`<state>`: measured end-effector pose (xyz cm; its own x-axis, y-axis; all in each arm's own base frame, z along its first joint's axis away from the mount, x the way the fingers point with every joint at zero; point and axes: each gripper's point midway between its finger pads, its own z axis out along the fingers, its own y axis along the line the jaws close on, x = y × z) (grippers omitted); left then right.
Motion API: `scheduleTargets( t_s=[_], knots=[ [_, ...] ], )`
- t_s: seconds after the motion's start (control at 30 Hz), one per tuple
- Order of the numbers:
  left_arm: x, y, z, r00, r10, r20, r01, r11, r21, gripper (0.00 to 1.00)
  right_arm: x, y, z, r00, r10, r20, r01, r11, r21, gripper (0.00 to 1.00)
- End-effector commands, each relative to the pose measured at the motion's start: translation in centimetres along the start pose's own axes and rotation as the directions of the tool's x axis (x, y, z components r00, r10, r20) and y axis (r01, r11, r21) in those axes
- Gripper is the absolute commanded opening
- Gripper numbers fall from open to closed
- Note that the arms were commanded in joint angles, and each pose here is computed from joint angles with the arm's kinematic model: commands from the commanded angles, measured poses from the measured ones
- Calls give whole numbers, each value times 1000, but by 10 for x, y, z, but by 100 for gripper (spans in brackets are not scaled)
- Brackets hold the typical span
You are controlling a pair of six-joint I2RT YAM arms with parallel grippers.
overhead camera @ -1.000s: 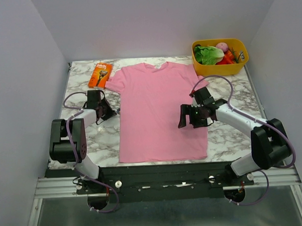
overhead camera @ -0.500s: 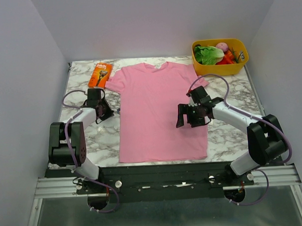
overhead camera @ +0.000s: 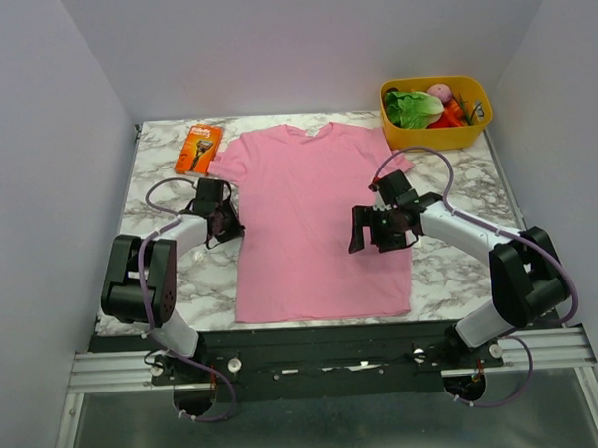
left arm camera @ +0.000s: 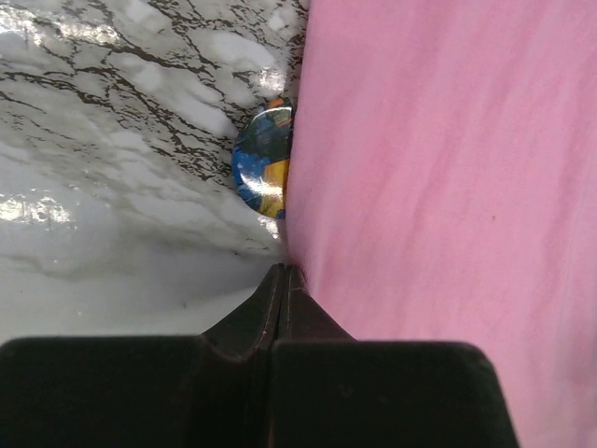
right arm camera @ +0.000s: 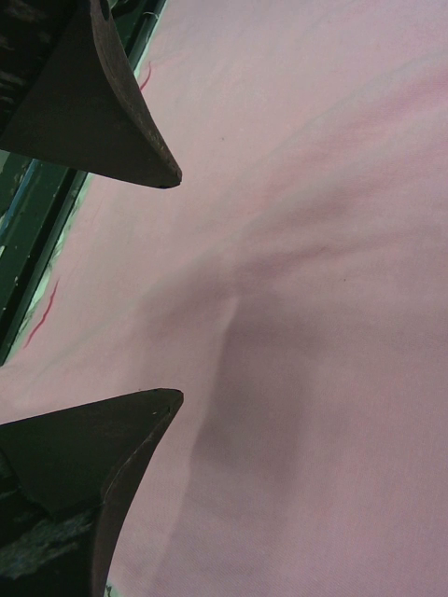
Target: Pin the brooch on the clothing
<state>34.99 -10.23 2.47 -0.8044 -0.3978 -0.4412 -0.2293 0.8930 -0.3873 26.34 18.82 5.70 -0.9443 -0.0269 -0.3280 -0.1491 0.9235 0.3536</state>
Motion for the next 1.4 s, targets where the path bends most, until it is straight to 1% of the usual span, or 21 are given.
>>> scheduleTargets(
  t_s=[0.0, 0.43, 0.67, 0.77, 0.97, 1.13, 1.3, 1.37],
  knots=[
    [3, 7, 11, 1000, 1, -17, -2, 999, -49, 0, -5, -1, 1, 1000, -20, 11, 20, 1000, 18, 96],
    [-24, -11, 24, 999, 28, 19, -27, 1000, -10, 0, -3, -3, 4, 1000, -20, 0, 20, 999, 28, 96],
    [-27, 1, 35, 1000, 23, 10, -23, 997, -77, 0, -3, -3, 6, 1000, -26, -9, 26, 999, 27, 96],
    [-32, 1, 35, 1000, 16, 26, -14, 997, -82, 0, -3, -4, 7, 1000, -25, -11, 26, 999, 31, 96],
    [-45, -12, 35, 999, -6, 49, 7, 1000, -25, 0, -4, -2, 8, 999, -32, -17, 32, 999, 27, 96],
    [-56, -11, 39, 997, -52, 55, 53, 999, -14, 4, -7, -1, 8, 999, -37, -17, 37, 999, 24, 96],
    [-65, 9, 36, 991, -105, 77, 111, 991, -76, 7, -7, -2, 8, 999, -42, -18, 43, 999, 28, 96],
    [-67, 15, 32, 990, -112, 84, 120, 988, -96, 11, -6, -3, 8, 999, -42, -21, 42, 999, 31, 96]
  ],
)
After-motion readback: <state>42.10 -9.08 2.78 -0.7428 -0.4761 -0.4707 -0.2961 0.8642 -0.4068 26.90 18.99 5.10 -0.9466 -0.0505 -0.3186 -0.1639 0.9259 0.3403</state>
